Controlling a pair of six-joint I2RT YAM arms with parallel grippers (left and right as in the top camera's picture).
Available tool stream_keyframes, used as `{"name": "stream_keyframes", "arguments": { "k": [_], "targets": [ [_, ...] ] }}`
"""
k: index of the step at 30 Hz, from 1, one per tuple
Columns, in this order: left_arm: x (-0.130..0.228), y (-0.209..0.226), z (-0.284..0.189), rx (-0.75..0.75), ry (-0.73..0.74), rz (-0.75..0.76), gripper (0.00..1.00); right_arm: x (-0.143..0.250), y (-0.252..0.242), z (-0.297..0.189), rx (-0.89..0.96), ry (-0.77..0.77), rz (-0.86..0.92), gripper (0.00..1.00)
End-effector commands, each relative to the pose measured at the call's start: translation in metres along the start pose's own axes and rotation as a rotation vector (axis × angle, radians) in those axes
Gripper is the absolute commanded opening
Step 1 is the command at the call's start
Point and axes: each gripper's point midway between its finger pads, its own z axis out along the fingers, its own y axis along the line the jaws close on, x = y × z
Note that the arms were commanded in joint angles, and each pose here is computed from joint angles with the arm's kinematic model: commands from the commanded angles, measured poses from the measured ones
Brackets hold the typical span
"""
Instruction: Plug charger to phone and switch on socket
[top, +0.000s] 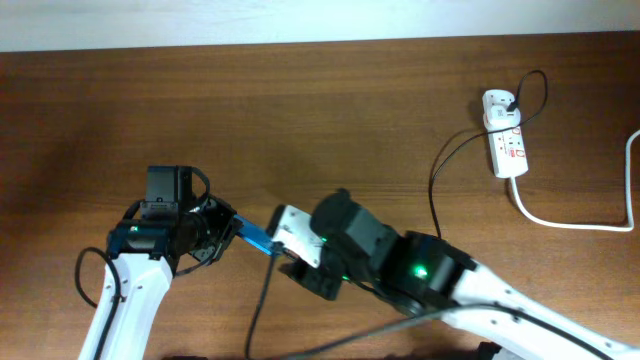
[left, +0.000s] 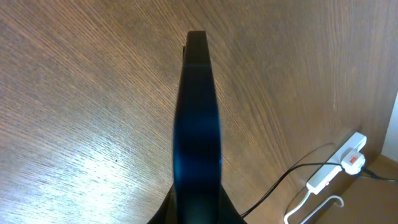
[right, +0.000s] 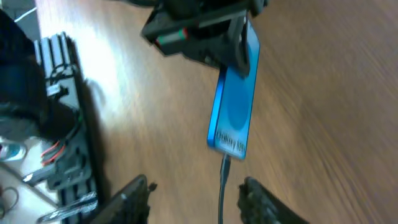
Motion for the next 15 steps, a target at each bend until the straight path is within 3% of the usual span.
{"name": "stream_keyframes", "arguments": {
  "k": [1, 7, 11, 12, 13, 15],
  "targets": [
    [0.008, -0.008, -0.001, 0.045, 0.046, 0.055, 0.0, -0.004, 0.004, -0.026, 0.011, -0.033, -0.01, 0.54],
    [0.02, -0.023, -0.004, 0.128, 0.11, 0.146, 0.0, 0.009, 0.007, -0.035, 0.008, 0.009, 0.1, 0.57],
    [0.02, -0.031, -0.01, 0.177, 0.094, 0.271, 0.0, 0.016, -0.013, -0.038, 0.053, 0.018, 0.393, 0.63],
    [0.02, -0.033, -0.01, 0.185, 0.087, 0.299, 0.0, 0.018, -0.019, -0.04, 0.066, 0.023, 0.426, 0.83],
    [0.019, -0.034, -0.011, 0.19, 0.083, 0.302, 0.0, 0.019, -0.021, -0.041, 0.053, 0.023, 0.439, 0.97],
    [0.017, -0.039, -0.011, 0.208, 0.069, 0.326, 0.0, 0.019, -0.022, -0.042, 0.029, 0.019, 0.46, 0.98]
  ]
}}
